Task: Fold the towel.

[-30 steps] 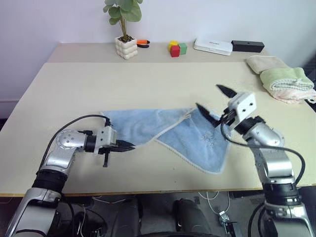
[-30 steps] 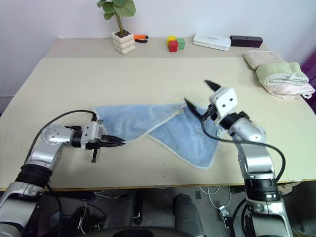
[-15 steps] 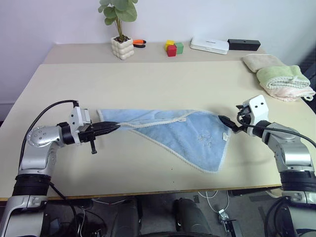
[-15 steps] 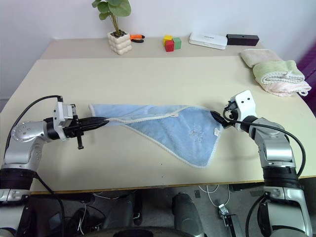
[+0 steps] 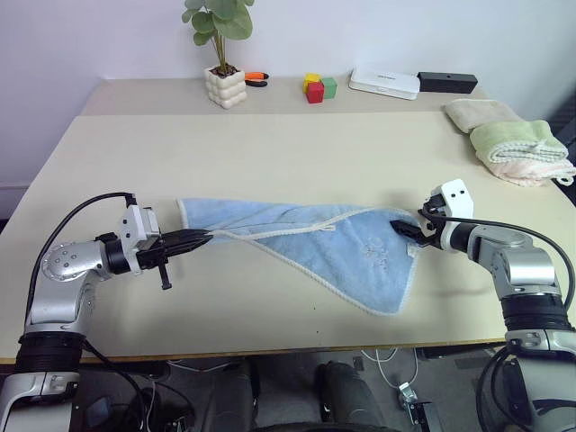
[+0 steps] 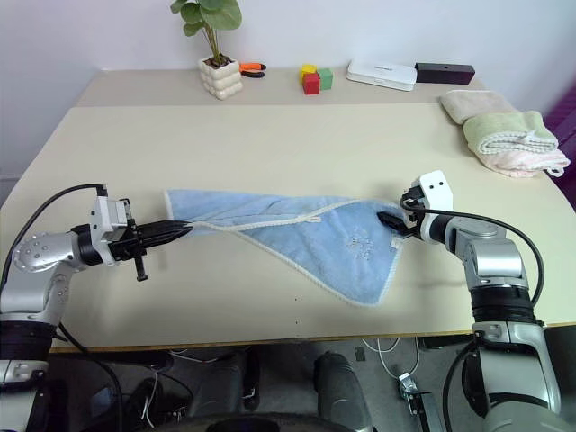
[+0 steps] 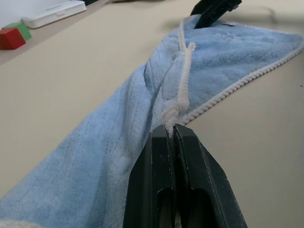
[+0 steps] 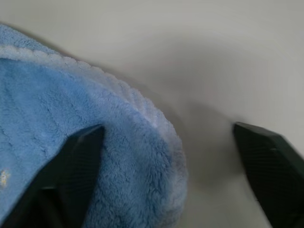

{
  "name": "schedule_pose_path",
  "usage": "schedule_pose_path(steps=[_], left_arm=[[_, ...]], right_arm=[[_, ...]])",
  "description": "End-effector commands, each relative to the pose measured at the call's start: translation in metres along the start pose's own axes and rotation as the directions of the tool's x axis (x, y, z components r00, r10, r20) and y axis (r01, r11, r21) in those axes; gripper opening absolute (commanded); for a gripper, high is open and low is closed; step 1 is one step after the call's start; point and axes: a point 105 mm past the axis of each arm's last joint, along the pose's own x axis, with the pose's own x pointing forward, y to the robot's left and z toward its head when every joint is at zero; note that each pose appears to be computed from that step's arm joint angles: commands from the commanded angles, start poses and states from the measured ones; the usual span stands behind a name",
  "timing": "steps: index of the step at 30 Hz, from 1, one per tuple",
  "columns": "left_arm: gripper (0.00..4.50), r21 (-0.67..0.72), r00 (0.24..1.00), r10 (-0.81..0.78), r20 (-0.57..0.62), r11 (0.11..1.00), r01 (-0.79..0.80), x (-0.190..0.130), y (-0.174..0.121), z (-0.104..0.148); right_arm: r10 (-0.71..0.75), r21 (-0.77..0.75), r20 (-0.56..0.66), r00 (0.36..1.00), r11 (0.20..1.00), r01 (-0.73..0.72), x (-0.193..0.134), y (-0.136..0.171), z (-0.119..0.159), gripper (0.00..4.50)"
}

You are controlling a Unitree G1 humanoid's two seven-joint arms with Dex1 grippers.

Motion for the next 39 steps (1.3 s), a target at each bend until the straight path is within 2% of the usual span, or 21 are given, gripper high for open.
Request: schedule_pose_path(steps=[1,5,7,11,15,17,19,22,24,25,28,30,33,36,39], left_arm=[[0.00,0.050,1.000,0.021,0.008,0.999,-0.021,-0.006,0.005,0.011],[0.00,0.054,1.000,0.018,-0.001,0.998,-0.018,-0.004,0.004,0.008],[0.00,0.057,0.999,0.032,-0.008,0.998,-0.031,-0.002,0.007,0.005],[0.00,0.021,0.998,0.069,-0.004,0.997,-0.069,0.002,0.017,0.002],[0.00,0.129,0.941,0.337,0.032,0.932,-0.339,0.023,0.073,0.004],[0.00,0.150,0.900,0.437,0.014,0.888,-0.434,0.030,0.099,0.004],[0.00,0.123,0.845,0.532,0.042,0.837,-0.533,0.035,0.132,0.020],[0.00,0.243,0.764,0.645,0.019,0.738,-0.629,0.036,0.166,0.042],[0.00,0.324,0.706,0.707,0.028,0.662,-0.676,0.030,0.183,0.062],[0.00,0.350,0.670,0.741,0.055,0.614,-0.707,0.023,0.193,0.079],[0.00,0.407,0.612,0.779,0.137,0.519,-0.752,0.003,0.209,0.122],[0.00,0.459,0.634,0.753,0.175,0.507,-0.730,-0.002,0.209,0.139],[0.00,0.500,0.727,0.664,0.176,0.576,-0.647,-0.004,0.198,0.143],[0.00,0.534,0.796,0.584,0.161,0.626,-0.568,-0.009,0.184,0.132],[0.00,0.464,0.914,0.392,0.106,0.793,-0.394,-0.014,0.156,0.103]], right_arm=[[0.016,0.004,0.007,1.000,1.000,-0.016,-0.001,0.002,0.004,2.21],[0.051,-0.021,0.014,0.999,0.998,-0.051,-0.004,0.006,0.006,0.10],[0.048,-0.019,0.046,0.998,0.999,-0.047,-0.006,0.005,0.012,0.10],[0.040,-0.116,0.100,0.994,0.993,-0.029,-0.008,0.003,0.028,0.10],[-0.132,-0.301,0.162,0.978,0.937,0.177,0.004,-0.025,0.054,0.10],[-0.154,-0.318,0.225,0.962,0.922,0.221,0.014,-0.027,0.074,0.10],[-0.154,-0.373,0.324,0.933,0.886,0.276,0.025,-0.019,0.114,0.10],[-0.151,-0.395,0.450,0.880,0.850,0.348,0.032,-0.007,0.169,0.10],[-0.160,-0.392,0.523,0.837,0.827,0.403,0.028,-0.003,0.198,0.10],[-0.167,-0.381,0.569,0.805,0.815,0.438,0.021,-0.002,0.215,0.10],[-0.152,-0.348,0.661,0.735,0.806,0.479,0.002,-0.002,0.242,0.10],[-0.144,-0.319,0.694,0.705,0.817,0.480,-0.009,-0.009,0.245,0.10],[-0.064,-0.363,0.708,0.703,0.821,0.440,-0.017,-0.010,0.229,0.10],[0.068,-0.462,0.688,0.722,0.809,0.364,-0.021,0.004,0.206,0.10],[0.223,-0.549,0.622,0.751,0.807,0.216,-0.031,0.027,0.168,0.10]])
